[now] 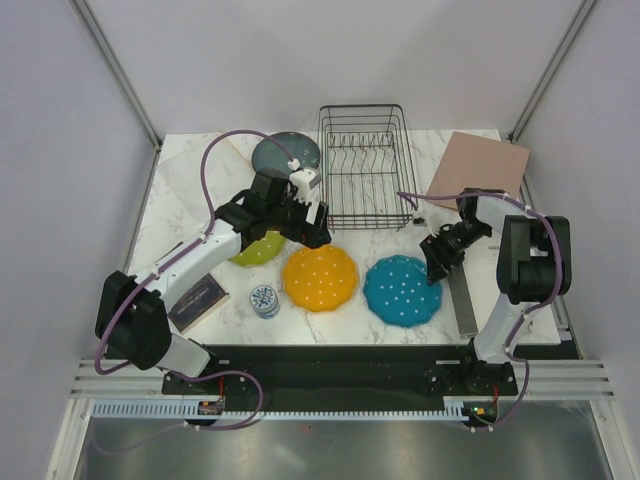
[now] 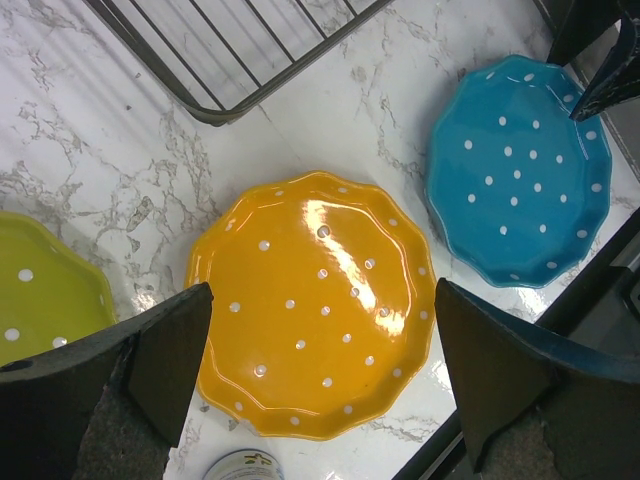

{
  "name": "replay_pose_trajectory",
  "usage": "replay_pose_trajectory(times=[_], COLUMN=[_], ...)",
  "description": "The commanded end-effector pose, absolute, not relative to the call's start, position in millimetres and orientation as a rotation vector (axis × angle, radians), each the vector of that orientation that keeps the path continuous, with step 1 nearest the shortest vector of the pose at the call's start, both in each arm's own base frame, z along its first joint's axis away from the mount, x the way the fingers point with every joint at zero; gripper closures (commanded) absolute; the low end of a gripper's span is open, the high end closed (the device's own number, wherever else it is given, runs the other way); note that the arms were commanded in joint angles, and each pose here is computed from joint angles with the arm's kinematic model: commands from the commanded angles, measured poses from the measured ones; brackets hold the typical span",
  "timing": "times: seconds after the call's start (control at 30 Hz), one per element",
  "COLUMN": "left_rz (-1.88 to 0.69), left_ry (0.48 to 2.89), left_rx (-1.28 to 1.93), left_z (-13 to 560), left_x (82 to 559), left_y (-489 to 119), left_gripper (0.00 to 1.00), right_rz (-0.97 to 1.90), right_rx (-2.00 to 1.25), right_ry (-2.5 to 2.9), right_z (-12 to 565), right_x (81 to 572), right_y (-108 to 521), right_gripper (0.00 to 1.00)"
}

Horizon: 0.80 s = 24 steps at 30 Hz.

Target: Load the plates into the dish rack

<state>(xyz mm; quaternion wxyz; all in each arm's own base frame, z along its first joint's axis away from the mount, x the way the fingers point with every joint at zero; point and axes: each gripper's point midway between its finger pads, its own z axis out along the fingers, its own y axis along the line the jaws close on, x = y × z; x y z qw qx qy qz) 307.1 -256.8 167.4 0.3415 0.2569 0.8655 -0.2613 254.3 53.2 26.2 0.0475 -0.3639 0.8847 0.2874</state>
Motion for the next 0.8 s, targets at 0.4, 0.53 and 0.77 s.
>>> replay_pose_trajectory(times=[0.4,0.53,0.77], left_rz=[-0.723,-0.759,-0.835], left_ry=[2.211,2.214,2.182], left_rx=[0.666,0.650,0.636], left_z=[180.6,183.3,195.2], left_x=[316.2,314.0,315.4], left_y=[-267.3,-271.3,-282.7], left_gripper=[0.01,0.01,0.01], right_rz=[0.931,0.962,0.986], right_rx=[-1.003,-0.976,-0.946], right_ry=[2.627,2.587,2.408], right_z=[41.2,70.5,147.0], right_x=[261.4,267.0,299.8], right_y=[56.4,51.1,65.1], right_gripper=[1.00,1.00,1.00])
